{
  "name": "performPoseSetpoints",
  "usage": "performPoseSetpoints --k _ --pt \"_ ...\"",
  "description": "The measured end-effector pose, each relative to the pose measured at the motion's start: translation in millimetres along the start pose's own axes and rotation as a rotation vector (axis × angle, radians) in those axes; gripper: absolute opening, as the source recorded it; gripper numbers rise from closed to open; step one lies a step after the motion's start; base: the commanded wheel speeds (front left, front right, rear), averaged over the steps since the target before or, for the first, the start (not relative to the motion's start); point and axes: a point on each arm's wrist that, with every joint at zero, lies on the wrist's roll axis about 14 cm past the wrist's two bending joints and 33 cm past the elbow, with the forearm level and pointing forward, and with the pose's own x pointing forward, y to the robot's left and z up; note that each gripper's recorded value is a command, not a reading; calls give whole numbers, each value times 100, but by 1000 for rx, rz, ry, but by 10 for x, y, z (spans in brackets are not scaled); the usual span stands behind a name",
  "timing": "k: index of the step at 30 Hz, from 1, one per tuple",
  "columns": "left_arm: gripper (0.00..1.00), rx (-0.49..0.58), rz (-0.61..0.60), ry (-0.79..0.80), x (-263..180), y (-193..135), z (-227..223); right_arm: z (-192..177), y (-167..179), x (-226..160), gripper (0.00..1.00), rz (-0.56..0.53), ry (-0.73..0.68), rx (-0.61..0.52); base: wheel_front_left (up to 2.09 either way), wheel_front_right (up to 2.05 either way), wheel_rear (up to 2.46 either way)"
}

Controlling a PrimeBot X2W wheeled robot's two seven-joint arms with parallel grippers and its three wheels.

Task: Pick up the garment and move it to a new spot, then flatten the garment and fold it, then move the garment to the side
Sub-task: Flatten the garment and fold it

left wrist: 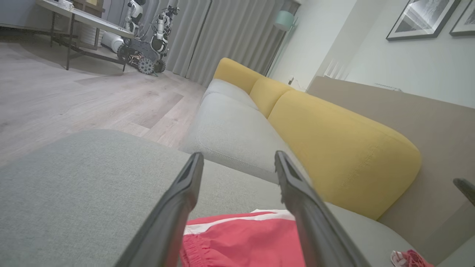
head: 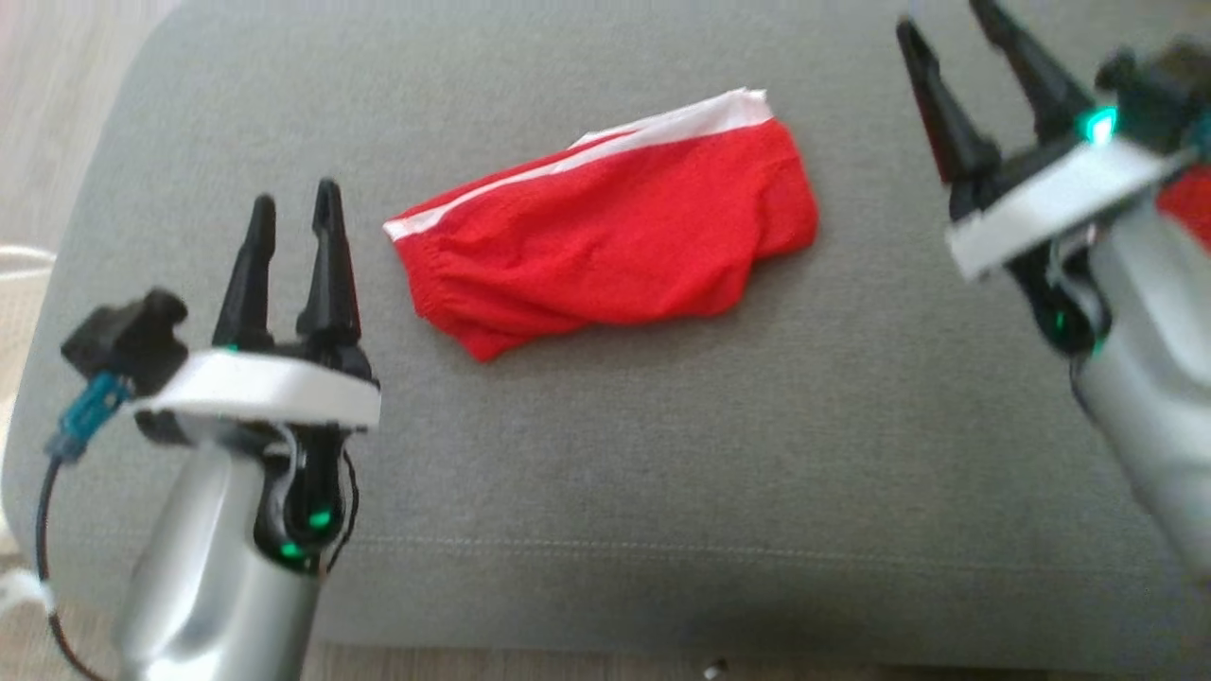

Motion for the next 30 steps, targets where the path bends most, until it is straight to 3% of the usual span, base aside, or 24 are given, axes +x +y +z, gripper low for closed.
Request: performPoseSetpoints --k 3,13,26,30 --pt "100 -10 -8 -19 -113 -74 27 -103 63 -277 100 -7 1 -43 0 0 0" --pt "100 26 -33 -3 -412 -169 -110 -544 317 -982 100 -115 21 48 0 0 0" --pt "100 28 -2 29 -504 -61 -227 -648 509 -1023 100 -137 33 110 0 0 0" --pt "100 32 12 27 -506 -17 -216 -737 574 -939 100 -151 76 229 0 0 0"
